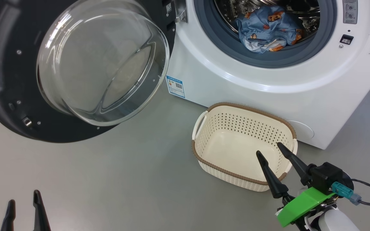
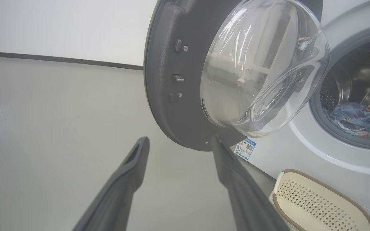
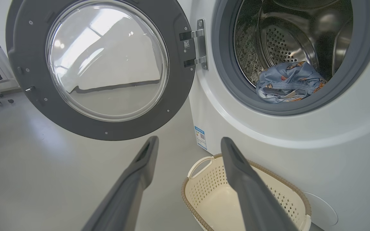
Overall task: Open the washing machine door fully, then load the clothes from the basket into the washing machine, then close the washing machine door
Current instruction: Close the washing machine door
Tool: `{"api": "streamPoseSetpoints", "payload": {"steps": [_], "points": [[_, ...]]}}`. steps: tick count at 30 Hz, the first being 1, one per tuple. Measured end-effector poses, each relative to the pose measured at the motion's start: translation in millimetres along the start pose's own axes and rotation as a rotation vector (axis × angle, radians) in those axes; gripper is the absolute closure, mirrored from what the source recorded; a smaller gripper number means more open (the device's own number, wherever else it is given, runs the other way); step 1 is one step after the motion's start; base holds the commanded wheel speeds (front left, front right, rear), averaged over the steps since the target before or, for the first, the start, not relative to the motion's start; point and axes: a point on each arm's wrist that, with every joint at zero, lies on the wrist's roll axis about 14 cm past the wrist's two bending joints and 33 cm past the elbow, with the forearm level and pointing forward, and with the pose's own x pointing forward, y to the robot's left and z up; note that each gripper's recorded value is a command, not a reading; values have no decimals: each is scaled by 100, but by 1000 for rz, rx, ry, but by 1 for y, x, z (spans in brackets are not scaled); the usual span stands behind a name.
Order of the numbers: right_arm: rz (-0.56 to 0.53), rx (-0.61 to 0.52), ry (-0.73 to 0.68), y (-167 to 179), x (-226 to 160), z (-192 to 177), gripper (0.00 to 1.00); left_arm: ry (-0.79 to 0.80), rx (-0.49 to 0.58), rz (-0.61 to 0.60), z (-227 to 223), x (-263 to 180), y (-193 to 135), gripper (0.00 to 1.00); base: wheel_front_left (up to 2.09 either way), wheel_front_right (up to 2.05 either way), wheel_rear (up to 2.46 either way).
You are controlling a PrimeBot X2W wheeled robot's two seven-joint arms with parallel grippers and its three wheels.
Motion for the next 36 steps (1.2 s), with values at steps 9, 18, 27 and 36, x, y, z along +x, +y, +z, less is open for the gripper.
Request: {"api": "streamPoseSetpoints", "payload": {"steps": [9,18,27,36], "points": [[-17,1,-7,-5,-1,2,0,-26,-17,12,8,3,2,91,0,0,0],[-66,23,-16,-22,-4,0,0,-348,-68,-37,119,53,0,100,0,0,0],[-114,49,6,-40,-11,-15,0,-555,-239,-54,224,114,26,100,0,0,0],[-144,62,17,-60,-9,-28,0,-324,-431,-3,218,193,37,100,0,0,0]]}}
